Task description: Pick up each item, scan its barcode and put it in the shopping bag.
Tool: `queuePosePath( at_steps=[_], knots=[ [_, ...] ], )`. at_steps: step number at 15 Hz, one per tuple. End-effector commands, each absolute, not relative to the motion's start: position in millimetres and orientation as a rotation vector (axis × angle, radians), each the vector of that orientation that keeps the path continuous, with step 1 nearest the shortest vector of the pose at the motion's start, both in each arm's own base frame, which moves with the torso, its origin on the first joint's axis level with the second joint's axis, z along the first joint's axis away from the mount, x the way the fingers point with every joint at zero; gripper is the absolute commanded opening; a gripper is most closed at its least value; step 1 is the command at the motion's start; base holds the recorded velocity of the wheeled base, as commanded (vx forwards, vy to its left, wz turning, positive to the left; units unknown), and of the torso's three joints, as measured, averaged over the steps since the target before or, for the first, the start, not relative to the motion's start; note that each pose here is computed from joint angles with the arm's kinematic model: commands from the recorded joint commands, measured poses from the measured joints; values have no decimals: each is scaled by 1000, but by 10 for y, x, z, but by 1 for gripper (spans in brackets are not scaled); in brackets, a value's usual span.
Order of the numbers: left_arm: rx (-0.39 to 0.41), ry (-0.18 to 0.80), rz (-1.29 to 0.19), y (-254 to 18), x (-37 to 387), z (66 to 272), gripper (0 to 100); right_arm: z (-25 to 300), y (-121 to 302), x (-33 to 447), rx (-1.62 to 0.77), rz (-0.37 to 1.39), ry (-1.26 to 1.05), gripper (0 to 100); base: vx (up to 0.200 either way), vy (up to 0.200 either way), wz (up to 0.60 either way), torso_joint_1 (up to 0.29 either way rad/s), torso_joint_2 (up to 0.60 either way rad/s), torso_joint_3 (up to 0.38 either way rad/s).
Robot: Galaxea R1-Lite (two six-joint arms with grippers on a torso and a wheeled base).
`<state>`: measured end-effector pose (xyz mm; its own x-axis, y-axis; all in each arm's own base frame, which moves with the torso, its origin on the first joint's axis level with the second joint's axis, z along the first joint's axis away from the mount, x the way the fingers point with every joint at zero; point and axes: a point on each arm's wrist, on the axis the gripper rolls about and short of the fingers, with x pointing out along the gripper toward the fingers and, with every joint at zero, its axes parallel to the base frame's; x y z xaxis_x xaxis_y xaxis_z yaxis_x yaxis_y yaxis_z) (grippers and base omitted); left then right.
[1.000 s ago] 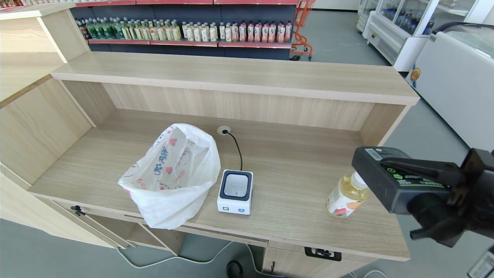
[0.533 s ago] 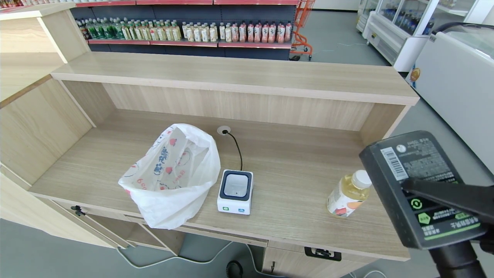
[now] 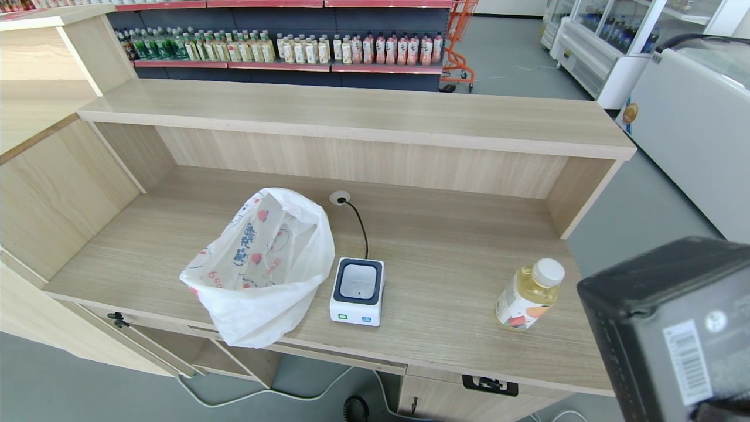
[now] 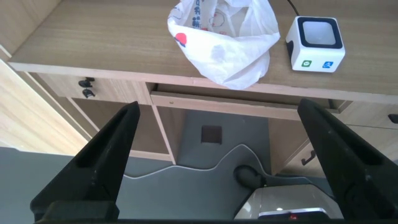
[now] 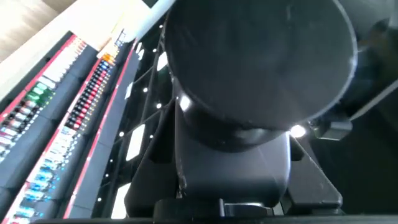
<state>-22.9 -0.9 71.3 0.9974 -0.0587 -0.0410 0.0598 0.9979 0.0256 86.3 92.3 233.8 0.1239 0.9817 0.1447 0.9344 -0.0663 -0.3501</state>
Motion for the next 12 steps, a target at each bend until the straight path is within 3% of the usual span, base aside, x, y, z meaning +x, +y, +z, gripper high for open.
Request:
queuePosePath(
  at_steps=[1,12],
  knots=[
    [27,42,-59,-9,-228,713,100,2357,877,799,-2044,149,-1884,0,0,0,0,0,0,0],
    [27,42,-59,-9,-228,713,100,2414,722,653,-2011,70,-1958,0,0,0,0,0,0,0]
  ],
)
